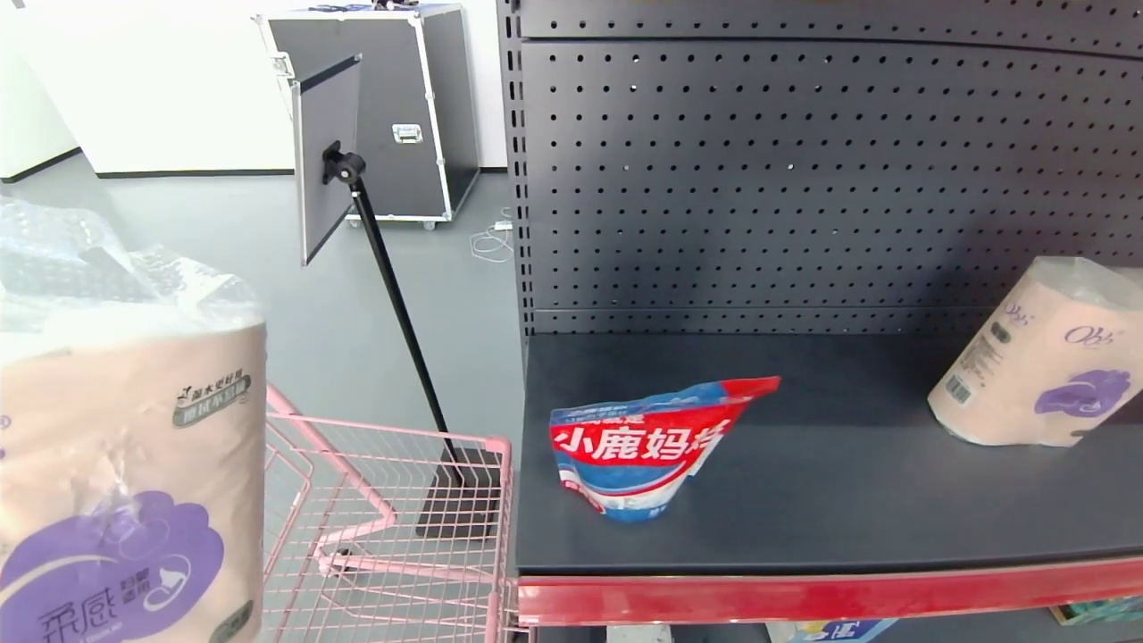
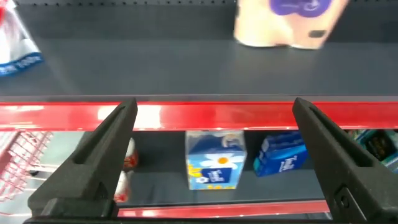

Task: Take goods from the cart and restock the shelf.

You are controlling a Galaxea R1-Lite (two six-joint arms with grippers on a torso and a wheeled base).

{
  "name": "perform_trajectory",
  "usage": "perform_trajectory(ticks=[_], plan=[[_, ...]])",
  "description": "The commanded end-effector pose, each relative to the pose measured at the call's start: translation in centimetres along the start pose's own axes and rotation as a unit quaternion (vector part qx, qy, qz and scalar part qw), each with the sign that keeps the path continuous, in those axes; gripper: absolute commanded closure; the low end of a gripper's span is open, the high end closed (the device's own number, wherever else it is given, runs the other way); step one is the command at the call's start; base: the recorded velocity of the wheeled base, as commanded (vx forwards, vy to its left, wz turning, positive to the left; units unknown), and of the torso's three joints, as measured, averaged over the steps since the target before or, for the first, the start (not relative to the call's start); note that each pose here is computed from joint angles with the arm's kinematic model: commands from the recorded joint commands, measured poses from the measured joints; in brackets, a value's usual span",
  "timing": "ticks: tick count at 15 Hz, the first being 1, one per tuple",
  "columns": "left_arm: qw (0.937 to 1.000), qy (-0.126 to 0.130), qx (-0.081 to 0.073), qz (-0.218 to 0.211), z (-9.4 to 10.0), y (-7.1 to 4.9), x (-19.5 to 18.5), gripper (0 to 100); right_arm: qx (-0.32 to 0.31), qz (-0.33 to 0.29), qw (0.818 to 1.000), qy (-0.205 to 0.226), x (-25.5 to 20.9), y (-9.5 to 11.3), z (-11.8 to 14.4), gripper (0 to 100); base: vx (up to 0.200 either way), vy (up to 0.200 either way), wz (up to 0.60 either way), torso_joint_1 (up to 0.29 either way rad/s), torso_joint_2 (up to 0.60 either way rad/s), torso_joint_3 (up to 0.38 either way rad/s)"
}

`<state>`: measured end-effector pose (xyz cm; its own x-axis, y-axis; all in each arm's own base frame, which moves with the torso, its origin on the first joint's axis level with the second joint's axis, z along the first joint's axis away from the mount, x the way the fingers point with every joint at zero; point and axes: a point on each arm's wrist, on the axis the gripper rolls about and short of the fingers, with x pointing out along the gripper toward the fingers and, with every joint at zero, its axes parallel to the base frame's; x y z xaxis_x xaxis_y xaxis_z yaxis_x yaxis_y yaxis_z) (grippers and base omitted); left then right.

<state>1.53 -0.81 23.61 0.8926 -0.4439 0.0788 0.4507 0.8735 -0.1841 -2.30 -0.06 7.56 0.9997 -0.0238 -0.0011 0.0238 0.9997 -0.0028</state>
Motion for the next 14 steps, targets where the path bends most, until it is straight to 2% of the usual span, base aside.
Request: perform_trajectory(ticks=[1, 5, 14], plan=[[0.9999, -0.011, 0.001, -0.002, 0.1, -0.1, -0.5, 100, 0.0, 0.0, 1.0, 0.0, 0.0, 0.0, 0.0, 0, 0.0, -0.2, 0.0, 0.002, 0.01, -0.002], [0.9994, -0.035, 0.003, -0.008, 0.2, -0.2, -1.7, 100, 0.0, 0.0, 1.0, 0.0, 0.0, 0.0, 0.0, 0, 0.0, -0.2, 0.0, 0.004, 0.0, 0.001], [0.9974, -0.069, 0.007, -0.019, 2.3, -0.7, -2.2, 100, 0.0, 0.0, 1.0, 0.0, 0.0, 0.0, 0.0, 0, 0.0, -0.2, 0.0, 0.003, 0.0, 0.004]])
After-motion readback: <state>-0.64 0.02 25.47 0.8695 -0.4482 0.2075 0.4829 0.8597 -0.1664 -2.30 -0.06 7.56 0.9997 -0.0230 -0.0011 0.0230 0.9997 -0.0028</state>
